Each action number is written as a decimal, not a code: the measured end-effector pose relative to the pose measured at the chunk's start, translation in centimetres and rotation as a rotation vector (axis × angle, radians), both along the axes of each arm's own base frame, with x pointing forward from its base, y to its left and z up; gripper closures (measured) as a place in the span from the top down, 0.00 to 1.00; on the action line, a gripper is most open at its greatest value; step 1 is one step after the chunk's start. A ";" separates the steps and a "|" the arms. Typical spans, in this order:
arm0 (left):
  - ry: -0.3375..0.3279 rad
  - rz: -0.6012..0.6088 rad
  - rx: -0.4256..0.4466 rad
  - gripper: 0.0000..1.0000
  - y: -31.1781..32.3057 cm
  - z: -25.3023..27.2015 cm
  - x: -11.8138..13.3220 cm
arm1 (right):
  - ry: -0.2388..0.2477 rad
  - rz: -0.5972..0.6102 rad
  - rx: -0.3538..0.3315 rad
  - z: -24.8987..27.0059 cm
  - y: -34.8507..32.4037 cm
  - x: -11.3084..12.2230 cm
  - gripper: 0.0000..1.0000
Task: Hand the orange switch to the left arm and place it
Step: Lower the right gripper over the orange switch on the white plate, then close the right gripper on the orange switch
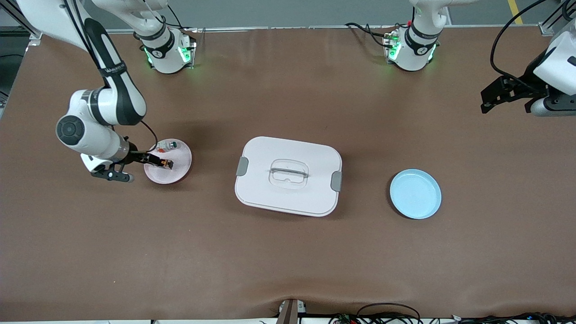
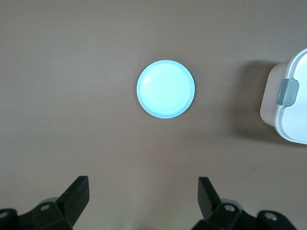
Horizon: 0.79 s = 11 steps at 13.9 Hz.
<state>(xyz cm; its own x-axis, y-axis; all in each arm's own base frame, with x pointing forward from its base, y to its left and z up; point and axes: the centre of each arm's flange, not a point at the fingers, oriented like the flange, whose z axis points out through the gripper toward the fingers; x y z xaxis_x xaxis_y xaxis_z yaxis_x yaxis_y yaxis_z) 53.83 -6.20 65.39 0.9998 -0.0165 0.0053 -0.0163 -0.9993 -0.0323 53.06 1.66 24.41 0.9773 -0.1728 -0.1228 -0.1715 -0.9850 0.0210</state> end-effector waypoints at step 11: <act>-0.002 0.001 0.000 1.00 0.0 0.1 0.0 | -0.002 0.013 -0.002 -3.4 2.1 -0.9 1.00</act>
<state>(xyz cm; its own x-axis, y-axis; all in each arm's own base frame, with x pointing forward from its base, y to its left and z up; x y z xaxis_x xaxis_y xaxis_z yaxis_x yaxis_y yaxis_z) 53.84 -6.17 65.49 0.9998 -0.0159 0.0078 -0.0157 -0.9994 -0.0320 52.12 3.75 20.97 0.9797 -0.1606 -0.1202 -0.1591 -0.9870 0.0223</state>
